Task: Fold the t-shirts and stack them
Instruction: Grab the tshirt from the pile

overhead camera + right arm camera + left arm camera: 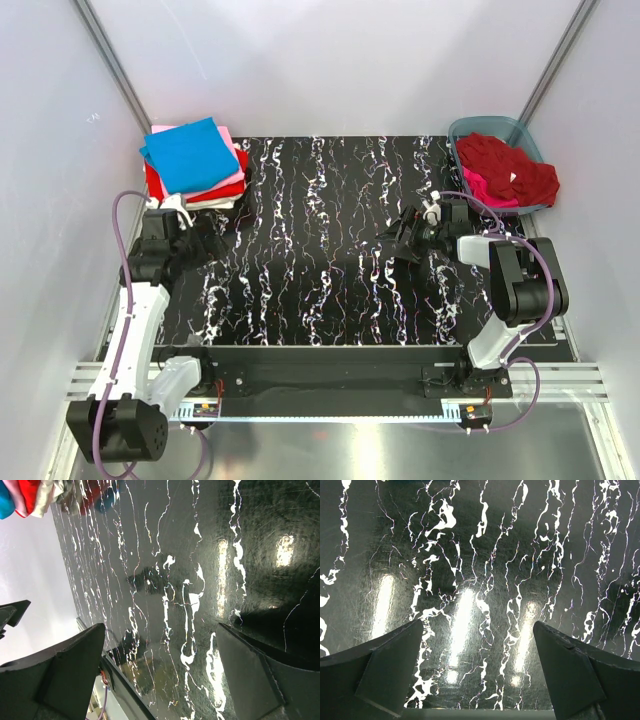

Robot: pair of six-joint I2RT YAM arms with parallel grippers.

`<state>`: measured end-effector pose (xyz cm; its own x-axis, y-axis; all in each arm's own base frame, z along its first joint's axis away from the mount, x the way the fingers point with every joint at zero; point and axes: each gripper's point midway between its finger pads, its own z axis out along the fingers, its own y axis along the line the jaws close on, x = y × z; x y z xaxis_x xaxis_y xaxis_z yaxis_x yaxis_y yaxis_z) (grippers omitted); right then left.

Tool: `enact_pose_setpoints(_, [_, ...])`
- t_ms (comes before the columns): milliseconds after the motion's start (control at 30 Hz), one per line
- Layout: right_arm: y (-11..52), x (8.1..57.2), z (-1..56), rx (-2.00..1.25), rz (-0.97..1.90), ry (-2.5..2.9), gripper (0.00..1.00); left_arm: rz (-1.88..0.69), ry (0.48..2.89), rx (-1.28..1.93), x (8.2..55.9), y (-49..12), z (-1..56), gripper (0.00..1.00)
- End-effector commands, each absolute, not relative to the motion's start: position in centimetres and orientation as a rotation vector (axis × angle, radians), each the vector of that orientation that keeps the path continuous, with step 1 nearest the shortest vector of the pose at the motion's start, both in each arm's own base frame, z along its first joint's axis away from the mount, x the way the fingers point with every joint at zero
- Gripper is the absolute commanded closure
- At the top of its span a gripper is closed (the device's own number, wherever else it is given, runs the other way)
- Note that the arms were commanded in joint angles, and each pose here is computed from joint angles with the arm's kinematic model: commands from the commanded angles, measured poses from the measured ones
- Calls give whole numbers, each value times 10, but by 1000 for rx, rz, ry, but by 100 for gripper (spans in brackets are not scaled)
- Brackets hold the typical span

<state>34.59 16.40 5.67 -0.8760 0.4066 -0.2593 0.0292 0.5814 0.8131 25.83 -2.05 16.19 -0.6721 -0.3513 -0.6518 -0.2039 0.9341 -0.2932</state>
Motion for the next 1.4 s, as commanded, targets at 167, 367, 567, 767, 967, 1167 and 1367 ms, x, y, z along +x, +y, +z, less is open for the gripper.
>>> enact_pose_setpoints(167, [164, 353, 73, 292, 1234, 2333, 0, -194, 2305, -334, 265, -25, 168, 1])
enact_pose_setpoints(367, [162, 353, 75, 299, 1221, 2323, 0, -172, 2302, -328, 263, -27, 170, 1])
enact_pose_setpoints(567, [157, 351, 82, 323, 1176, 2282, 0, -236, 2336, -221, 262, -53, 168, 1])
enact_pose_setpoints(767, [141, 361, 148, 271, 1079, 2032, 0, -306, 2284, -164, 259, -66, 176, 1])
enact_pose_setpoints(967, [57, 404, 224, 494, 782, 1919, 0, -222, 2324, -216, 256, -55, 172, 1])
enact_pose_setpoints(1167, [-54, 446, 203, 889, 559, 2039, 0, -271, 2333, -153, 258, -64, 173, 1])
enact_pose_setpoints(1367, [-102, 499, 161, 1013, 412, 2124, 2, -276, 2323, -144, 258, -65, 175, 1])
